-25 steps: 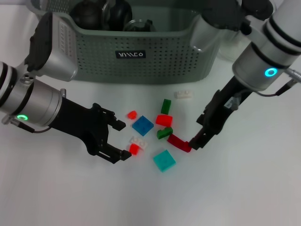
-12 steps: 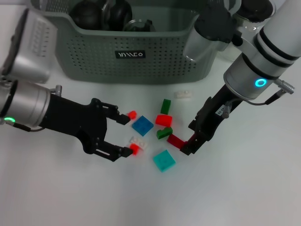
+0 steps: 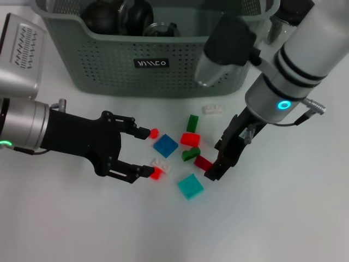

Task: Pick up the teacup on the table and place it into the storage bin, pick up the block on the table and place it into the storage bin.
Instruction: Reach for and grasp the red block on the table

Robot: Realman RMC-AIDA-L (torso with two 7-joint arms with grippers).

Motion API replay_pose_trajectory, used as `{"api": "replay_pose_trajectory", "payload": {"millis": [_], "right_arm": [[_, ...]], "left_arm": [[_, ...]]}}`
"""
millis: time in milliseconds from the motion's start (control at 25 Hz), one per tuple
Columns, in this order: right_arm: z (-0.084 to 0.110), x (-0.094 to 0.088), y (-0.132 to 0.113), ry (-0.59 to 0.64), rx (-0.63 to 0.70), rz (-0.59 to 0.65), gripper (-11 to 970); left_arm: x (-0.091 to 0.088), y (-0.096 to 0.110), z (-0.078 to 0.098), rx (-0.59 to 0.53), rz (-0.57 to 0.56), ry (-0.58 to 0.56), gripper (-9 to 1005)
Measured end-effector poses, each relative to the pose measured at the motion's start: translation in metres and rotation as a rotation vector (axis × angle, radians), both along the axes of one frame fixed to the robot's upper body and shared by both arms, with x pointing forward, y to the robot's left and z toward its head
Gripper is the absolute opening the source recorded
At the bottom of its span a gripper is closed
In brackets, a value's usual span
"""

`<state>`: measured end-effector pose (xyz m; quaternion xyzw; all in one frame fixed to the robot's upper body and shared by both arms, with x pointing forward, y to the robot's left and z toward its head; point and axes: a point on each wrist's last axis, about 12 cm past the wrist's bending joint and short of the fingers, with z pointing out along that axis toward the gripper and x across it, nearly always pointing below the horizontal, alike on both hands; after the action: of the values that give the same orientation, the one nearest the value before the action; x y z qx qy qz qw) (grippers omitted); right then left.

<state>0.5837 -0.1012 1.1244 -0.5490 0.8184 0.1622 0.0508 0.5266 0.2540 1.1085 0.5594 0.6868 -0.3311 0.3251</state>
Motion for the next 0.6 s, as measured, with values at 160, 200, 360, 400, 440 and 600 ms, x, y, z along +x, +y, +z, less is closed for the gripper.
{"api": "replay_pose_trajectory", "payload": {"millis": [160,200,360,400,440,600], "right_arm": [[-0.005,-0.003,0.004,-0.017,-0.028,0.014,806],[-0.006,-0.004,0.005,-0.021,-0.035,0.017,806],[-0.009,-0.007,0.008,-0.039,-0.053,0.026,806],[-0.009,-0.007,0.009,-0.042,-0.056,0.03,799],[-0.01,-0.008,0.01,-0.046,-0.059,0.035,793],[-0.01,-0.011,0.015,-0.071,-0.066,0.055,767]], "left_arm": [[0.0,0.0,-0.002,-0.004,0.004,0.006,799],[0.0,0.0,-0.002,-0.005,0.005,0.007,799],[-0.001,0.0,-0.002,-0.007,0.008,0.008,799],[-0.001,0.0,-0.003,-0.008,0.009,0.011,799],[-0.001,0.0,-0.004,-0.01,0.011,0.014,799],[0.0,0.001,-0.006,-0.008,0.021,0.017,799]]}}
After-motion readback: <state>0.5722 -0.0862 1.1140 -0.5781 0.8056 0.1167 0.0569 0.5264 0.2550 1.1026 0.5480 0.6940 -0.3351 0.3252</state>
